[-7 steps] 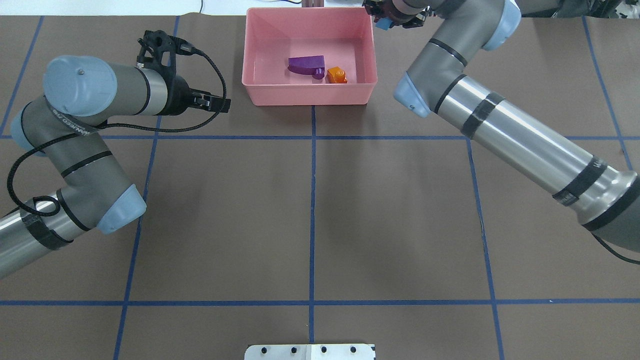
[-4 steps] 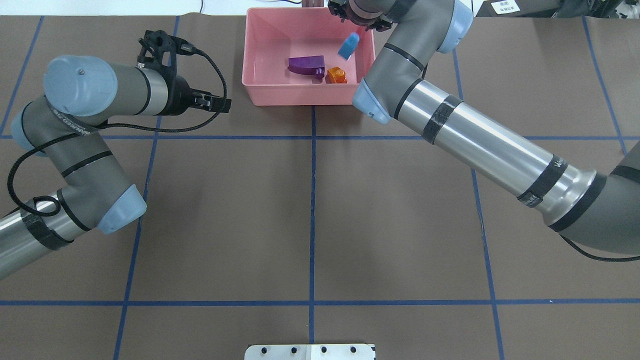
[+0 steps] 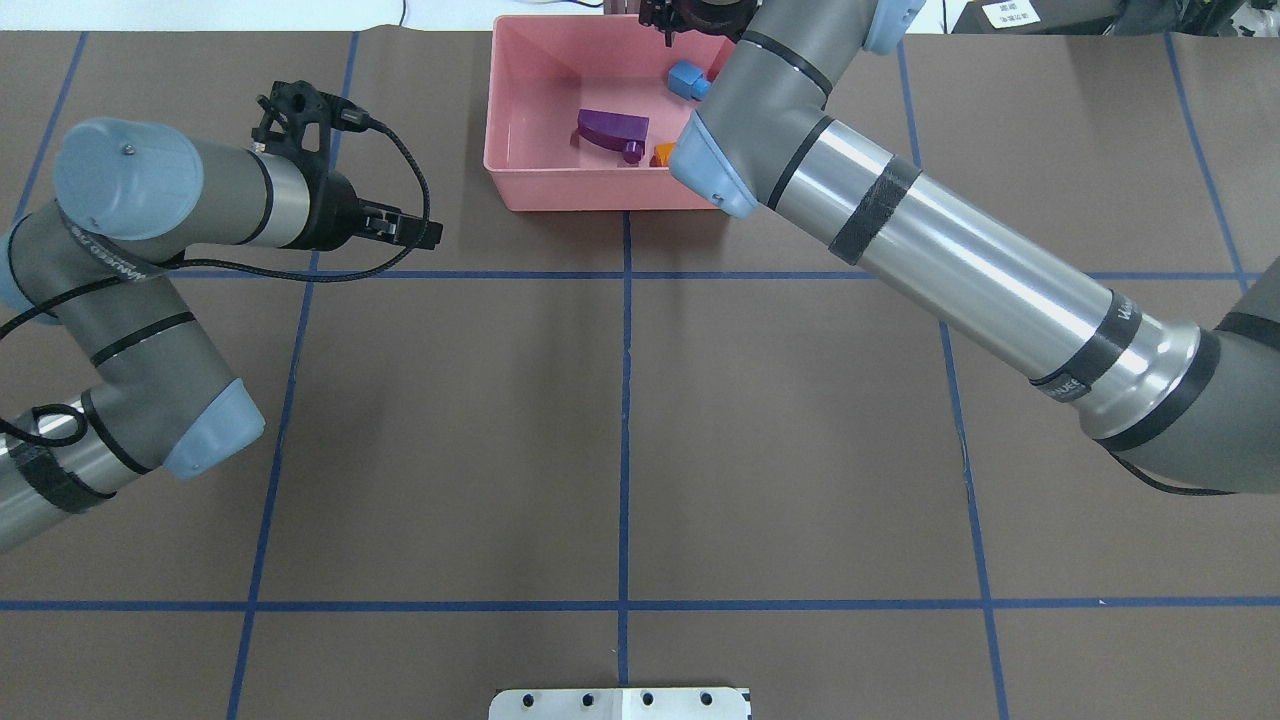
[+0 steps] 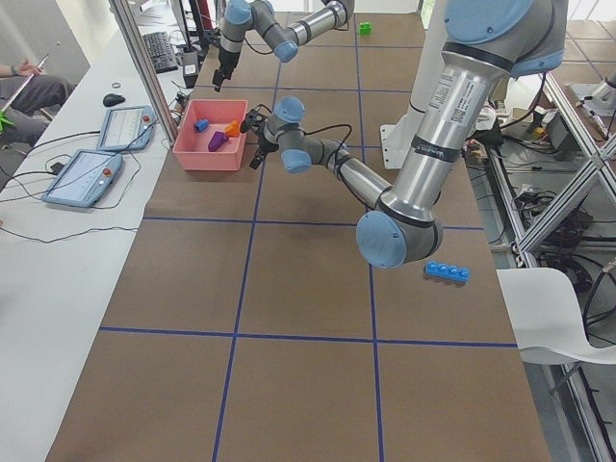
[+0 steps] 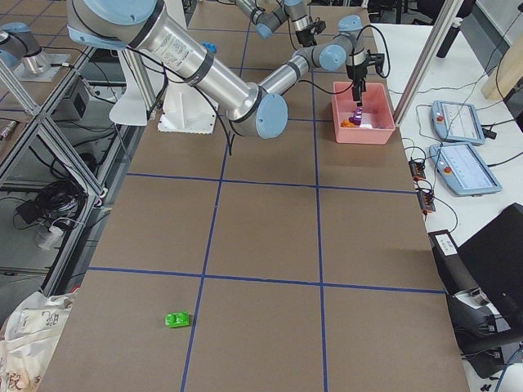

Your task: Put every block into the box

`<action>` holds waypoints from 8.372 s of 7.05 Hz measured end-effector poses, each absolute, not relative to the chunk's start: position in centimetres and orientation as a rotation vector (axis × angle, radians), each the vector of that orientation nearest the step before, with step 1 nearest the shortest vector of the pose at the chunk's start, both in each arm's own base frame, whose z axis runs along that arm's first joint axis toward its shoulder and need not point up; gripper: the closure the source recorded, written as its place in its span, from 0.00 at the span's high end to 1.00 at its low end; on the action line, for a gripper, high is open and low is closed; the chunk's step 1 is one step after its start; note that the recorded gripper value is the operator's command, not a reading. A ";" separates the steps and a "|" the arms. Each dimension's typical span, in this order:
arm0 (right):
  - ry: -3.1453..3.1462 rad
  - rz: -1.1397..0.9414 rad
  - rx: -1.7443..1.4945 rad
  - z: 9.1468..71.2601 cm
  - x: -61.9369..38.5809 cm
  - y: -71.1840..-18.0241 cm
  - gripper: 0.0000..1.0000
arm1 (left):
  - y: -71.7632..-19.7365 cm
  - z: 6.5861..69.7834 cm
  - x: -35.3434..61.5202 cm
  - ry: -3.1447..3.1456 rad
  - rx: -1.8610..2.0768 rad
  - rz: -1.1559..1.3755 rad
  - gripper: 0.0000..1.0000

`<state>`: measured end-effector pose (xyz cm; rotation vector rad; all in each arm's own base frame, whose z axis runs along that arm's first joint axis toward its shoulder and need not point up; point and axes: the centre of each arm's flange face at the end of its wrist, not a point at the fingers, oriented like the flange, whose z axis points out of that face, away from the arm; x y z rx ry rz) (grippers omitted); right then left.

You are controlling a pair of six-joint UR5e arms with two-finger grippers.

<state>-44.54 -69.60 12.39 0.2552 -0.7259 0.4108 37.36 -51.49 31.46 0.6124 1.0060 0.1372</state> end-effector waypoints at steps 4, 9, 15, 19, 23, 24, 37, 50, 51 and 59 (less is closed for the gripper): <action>-0.753 0.298 0.253 15.6 -36.9 -65.1 1.00 | -42.2 40.4 29.3 0.947 0.507 0.245 1.00; -0.768 0.238 0.271 19.9 -31.3 -62.6 1.00 | -29.0 51.3 25.6 0.896 0.125 0.259 1.00; -0.773 0.244 0.282 19.7 -30.3 -63.0 1.00 | -13.1 53.9 27.6 0.701 -0.099 0.273 0.99; -0.769 0.212 0.304 19.4 -29.9 -63.0 1.00 | -8.7 54.5 29.0 0.663 -0.133 0.355 0.92; -0.775 0.210 0.314 19.0 -29.6 -62.6 1.00 | -6.6 55.4 29.2 0.643 -0.156 0.434 0.80; -0.775 0.210 0.315 19.0 -29.5 -62.5 1.00 | -6.2 55.8 29.3 0.637 -0.160 0.452 0.75; -0.779 0.197 0.305 19.9 -27.3 -63.2 1.00 | -12.6 47.4 27.7 0.826 -0.053 0.261 0.00; -0.704 -0.098 0.239 47.6 0.7 -49.3 1.00 | -52.3 18.0 35.8 1.080 0.571 -0.189 0.00; -0.705 -0.124 0.232 49.5 2.1 -47.6 1.00 | -56.3 15.8 37.6 1.060 0.575 -0.209 0.00; -0.735 -0.138 0.202 65.1 8.9 -28.3 0.99 | -71.8 10.3 44.7 0.880 0.514 -0.293 1.00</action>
